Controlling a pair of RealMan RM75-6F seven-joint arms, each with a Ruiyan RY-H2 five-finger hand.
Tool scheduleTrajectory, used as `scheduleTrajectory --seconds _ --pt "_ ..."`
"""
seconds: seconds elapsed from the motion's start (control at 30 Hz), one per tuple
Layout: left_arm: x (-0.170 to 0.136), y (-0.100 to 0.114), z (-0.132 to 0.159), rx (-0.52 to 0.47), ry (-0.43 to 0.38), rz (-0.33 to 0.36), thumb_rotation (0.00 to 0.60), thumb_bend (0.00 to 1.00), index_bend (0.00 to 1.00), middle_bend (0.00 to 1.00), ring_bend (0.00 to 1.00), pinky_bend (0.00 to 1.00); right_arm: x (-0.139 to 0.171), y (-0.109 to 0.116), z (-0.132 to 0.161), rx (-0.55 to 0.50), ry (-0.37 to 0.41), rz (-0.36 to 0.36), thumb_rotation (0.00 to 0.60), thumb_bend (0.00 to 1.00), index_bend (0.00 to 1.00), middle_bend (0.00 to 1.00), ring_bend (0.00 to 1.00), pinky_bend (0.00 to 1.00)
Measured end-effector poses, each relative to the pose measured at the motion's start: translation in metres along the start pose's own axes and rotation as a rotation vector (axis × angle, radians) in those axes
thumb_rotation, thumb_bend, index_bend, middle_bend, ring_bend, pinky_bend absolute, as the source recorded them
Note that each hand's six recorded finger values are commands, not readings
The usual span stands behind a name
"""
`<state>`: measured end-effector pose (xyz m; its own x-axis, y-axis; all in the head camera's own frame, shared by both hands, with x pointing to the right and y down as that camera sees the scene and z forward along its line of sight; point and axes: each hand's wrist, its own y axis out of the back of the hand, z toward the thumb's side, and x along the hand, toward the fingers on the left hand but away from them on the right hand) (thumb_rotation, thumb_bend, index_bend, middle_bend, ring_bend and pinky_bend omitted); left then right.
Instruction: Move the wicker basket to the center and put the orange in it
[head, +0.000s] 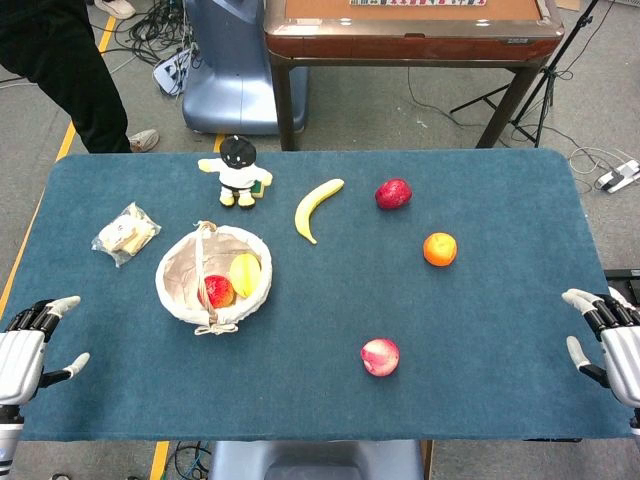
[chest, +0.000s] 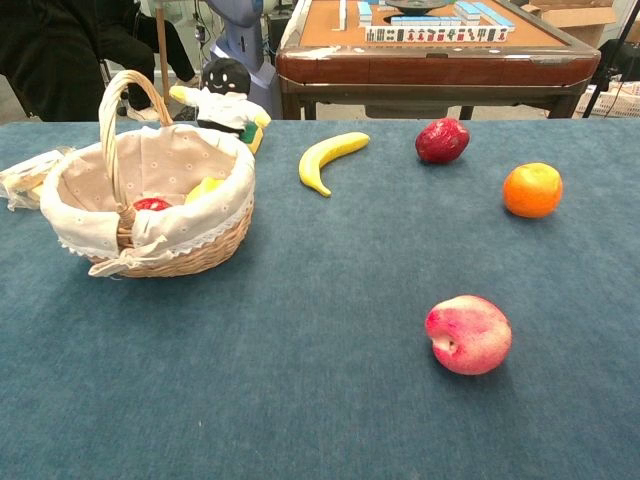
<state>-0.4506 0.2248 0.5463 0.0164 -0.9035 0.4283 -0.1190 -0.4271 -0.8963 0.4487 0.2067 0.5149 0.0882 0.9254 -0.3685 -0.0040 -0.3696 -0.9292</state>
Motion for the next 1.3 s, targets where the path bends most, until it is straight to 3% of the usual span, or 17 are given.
scheduleTrajectory --seconds 0.73,1.03,1.3 --pt "0.017 0.005 -0.001 0.017 -0.032 0.018 0.600 0.20 0.24 0.23 0.17 0.20 -0.006 0.012 0.001 0.014 0.005 -0.046 0.600 0.41 0.25 0.26 0.21 0.39" --pt "0.059 0.010 -0.007 0.044 -0.109 0.012 0.600 0.20 0.23 0.23 0.17 0.20 -0.017 0.023 0.008 0.034 0.031 -0.063 0.600 0.42 0.25 0.26 0.21 0.39" --pt "0.105 0.012 0.011 0.037 -0.236 0.019 0.600 0.20 0.18 0.21 0.17 0.20 -0.015 0.025 0.009 0.033 0.034 -0.061 0.600 0.42 0.25 0.26 0.21 0.39"
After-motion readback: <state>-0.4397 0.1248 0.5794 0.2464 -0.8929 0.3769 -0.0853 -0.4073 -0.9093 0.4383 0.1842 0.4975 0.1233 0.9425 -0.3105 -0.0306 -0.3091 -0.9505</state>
